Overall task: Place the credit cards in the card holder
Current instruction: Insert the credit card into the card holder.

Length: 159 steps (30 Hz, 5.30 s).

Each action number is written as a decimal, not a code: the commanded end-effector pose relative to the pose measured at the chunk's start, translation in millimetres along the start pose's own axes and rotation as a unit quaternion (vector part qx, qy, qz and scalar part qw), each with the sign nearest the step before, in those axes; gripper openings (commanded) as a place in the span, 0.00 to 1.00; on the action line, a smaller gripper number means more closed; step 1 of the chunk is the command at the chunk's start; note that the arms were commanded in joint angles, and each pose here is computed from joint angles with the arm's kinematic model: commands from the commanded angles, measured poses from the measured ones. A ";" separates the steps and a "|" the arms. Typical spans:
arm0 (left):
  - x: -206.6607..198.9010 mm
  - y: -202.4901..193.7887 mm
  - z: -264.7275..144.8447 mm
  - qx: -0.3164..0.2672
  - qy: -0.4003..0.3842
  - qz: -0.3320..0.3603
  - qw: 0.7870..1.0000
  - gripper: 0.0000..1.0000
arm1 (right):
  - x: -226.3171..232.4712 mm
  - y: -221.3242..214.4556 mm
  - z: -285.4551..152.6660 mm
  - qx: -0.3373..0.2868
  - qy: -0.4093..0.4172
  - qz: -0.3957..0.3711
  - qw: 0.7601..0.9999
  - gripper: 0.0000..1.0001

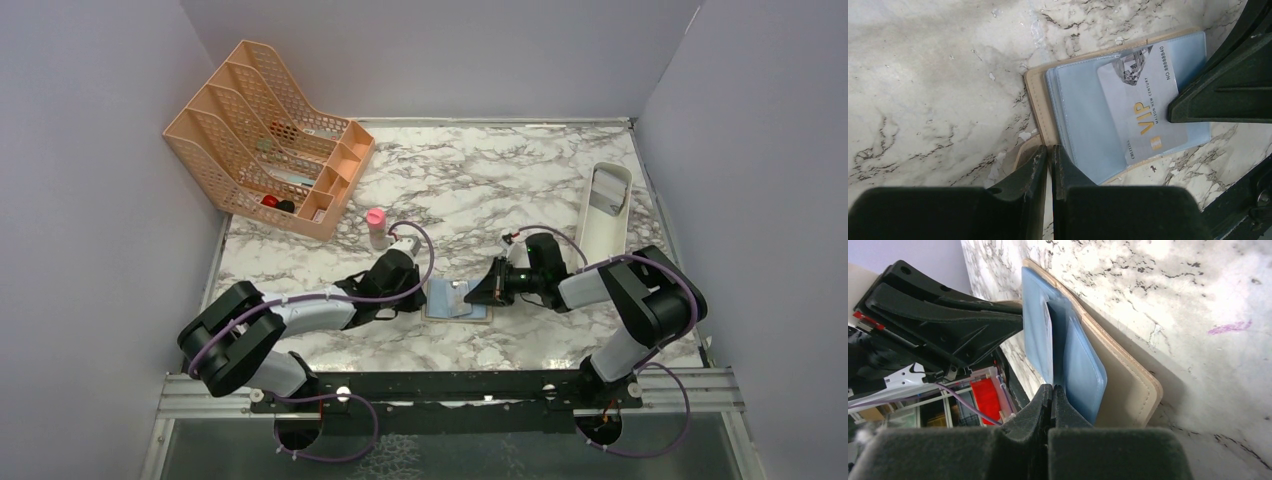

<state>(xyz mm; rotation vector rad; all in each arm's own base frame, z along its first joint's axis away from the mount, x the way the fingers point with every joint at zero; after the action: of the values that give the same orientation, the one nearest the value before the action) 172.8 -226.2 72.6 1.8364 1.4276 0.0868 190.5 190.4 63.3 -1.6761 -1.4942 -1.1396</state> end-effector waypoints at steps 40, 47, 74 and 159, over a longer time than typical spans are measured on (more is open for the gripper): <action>10.8 -19.8 -2.9 0.023 0.010 -0.010 1.000 0.12 | -4.9 38.6 15.7 0.051 -0.070 -0.118 0.989 0.02; 11.2 -19.6 -2.7 0.023 0.012 -0.009 1.000 0.12 | -2.8 46.3 14.5 0.056 -0.079 -0.134 0.986 0.03; 6.6 -15.9 -2.4 0.020 -0.001 -0.007 1.000 0.12 | -3.8 42.9 15.8 0.034 -0.036 -0.106 0.993 0.01; -7.0 -14.3 1.9 0.020 -0.050 -0.032 0.998 0.12 | 39.7 10.9 37.3 0.047 -0.029 -0.122 0.991 0.33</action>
<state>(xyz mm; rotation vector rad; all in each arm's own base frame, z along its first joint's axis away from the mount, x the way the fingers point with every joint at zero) 165.0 -232.5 69.3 1.7576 1.4168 -0.0437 214.9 228.0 74.4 -1.6229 -1.8513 -1.0907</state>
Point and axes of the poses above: each gripper's point midway between its finger pads, its own z axis out along the fingers, its own x axis along the line the jaws close on, y = z × x, the point moved 7 cm from there along -z, back along the fingers, and after that the axes turned 4 degrees about z, right-handed, at the moved point
